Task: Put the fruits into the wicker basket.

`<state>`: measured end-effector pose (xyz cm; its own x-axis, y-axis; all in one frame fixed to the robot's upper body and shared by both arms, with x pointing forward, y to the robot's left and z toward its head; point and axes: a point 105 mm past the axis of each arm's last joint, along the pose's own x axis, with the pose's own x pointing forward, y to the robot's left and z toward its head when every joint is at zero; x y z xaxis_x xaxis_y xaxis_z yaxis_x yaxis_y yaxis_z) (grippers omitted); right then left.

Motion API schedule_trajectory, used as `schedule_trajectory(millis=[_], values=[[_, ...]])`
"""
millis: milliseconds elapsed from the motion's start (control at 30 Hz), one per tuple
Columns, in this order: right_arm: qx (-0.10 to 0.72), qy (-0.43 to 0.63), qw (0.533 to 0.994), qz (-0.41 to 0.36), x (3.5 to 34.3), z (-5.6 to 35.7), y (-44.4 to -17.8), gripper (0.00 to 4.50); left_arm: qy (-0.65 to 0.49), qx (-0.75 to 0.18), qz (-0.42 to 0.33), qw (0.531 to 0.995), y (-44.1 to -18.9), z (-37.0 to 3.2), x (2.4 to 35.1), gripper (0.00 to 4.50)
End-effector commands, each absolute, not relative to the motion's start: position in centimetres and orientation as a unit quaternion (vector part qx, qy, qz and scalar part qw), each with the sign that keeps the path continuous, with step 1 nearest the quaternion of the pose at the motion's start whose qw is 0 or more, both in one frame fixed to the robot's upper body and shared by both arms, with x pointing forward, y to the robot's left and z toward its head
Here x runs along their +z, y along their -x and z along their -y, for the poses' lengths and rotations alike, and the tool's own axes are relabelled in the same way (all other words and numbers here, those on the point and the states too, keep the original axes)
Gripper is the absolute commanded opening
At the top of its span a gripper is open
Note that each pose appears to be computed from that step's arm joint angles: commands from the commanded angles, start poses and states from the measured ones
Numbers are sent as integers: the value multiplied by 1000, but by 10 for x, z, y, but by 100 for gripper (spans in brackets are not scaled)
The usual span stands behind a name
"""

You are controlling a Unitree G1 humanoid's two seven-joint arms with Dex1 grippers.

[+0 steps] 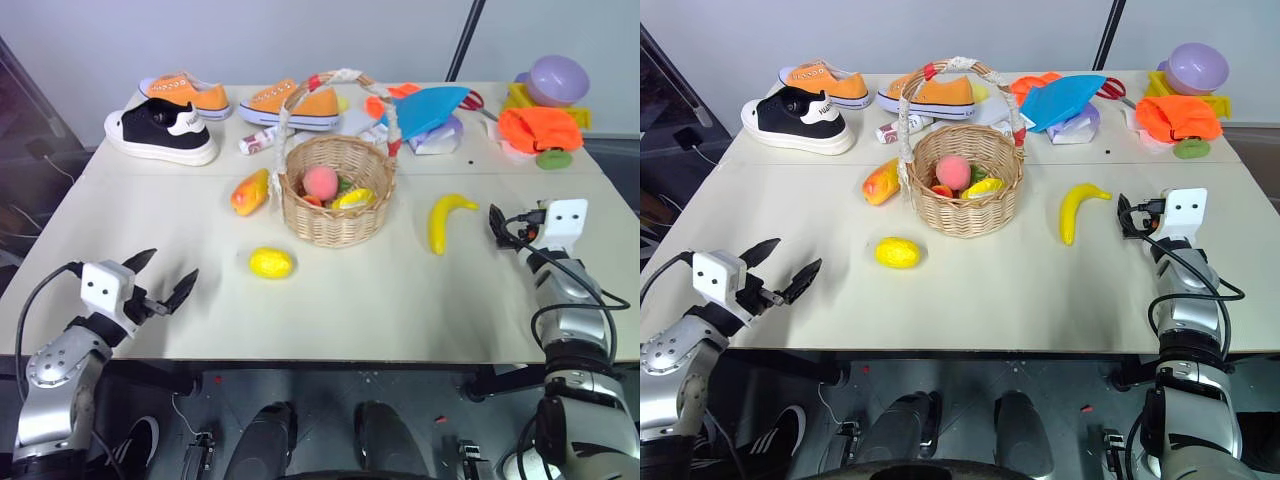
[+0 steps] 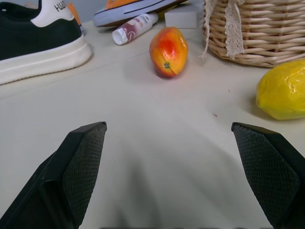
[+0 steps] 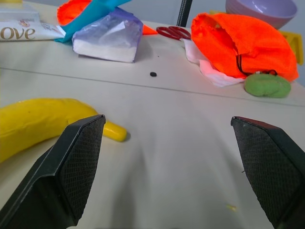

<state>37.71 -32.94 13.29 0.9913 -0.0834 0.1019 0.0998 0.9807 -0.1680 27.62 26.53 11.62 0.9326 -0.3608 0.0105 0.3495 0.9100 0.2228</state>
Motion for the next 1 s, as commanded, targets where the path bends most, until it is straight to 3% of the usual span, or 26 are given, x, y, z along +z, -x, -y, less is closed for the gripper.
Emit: schedule_trajectory(millis=[33, 1000], values=[[-42, 93, 991, 85, 152, 325, -378, 441, -116, -179, 57, 975, -277, -264, 134, 450], [-4, 87, 992, 95, 154, 304, -375, 441, -116, -226, 79, 964, -282, -249, 143, 450]])
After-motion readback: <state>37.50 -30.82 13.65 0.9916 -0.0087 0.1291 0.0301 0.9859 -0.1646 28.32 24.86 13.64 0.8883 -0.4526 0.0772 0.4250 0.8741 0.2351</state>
